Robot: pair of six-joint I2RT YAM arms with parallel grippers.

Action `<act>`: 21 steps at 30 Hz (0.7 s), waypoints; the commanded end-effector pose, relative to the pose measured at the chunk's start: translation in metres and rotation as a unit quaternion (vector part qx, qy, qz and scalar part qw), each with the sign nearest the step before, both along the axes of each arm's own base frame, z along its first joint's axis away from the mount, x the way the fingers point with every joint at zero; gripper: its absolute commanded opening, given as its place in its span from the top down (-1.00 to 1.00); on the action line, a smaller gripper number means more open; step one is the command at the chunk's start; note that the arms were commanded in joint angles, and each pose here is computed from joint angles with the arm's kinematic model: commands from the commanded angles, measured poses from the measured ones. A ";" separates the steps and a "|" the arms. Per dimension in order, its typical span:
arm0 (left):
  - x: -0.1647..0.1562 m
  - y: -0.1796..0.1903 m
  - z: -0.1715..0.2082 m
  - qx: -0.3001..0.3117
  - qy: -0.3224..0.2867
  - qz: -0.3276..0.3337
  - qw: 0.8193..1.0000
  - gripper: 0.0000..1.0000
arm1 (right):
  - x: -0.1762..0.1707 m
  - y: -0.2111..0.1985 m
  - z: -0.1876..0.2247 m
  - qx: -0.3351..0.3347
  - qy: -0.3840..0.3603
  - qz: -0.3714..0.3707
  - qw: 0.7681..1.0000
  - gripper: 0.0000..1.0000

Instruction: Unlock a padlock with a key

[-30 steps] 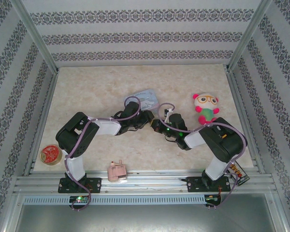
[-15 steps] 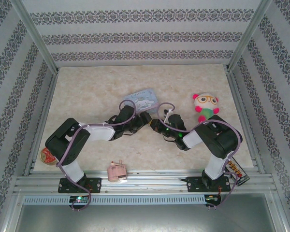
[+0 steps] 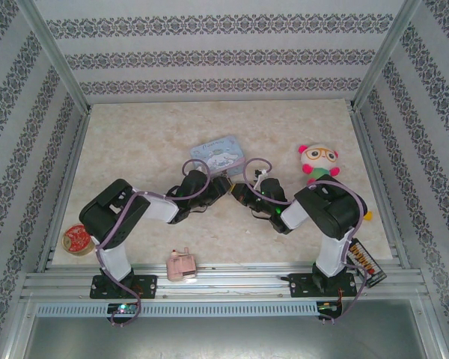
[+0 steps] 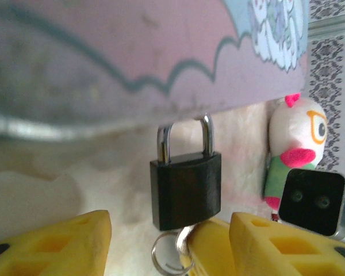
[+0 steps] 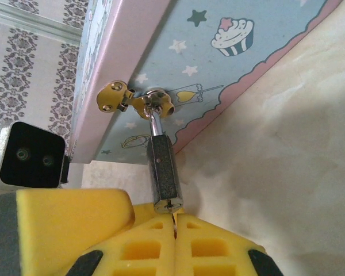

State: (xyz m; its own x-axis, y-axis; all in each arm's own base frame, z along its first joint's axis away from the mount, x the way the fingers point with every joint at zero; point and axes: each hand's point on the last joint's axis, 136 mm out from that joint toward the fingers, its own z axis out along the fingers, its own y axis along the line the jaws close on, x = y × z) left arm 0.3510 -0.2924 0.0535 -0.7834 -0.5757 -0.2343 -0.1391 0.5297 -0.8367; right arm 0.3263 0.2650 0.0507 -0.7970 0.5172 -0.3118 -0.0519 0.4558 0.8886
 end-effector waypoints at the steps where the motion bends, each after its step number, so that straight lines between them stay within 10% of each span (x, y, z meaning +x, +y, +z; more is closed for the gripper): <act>1: 0.013 0.003 0.009 -0.030 -0.034 0.018 0.999 -0.08 | 0.010 0.000 0.015 0.028 -0.025 -0.012 0.999 0.93; 21: 0.041 -0.003 0.009 -0.055 -0.075 0.026 0.995 -0.05 | 0.018 0.007 0.019 0.052 -0.029 -0.011 0.998 0.89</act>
State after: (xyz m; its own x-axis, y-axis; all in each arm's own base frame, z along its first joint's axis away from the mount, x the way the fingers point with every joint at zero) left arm 0.3809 -0.2973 0.0580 -0.7319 -0.6229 -0.2762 -0.0479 0.4514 -0.8910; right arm 0.3337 0.2676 0.0523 -0.7858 0.5501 -0.2826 -0.0443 0.4057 0.9129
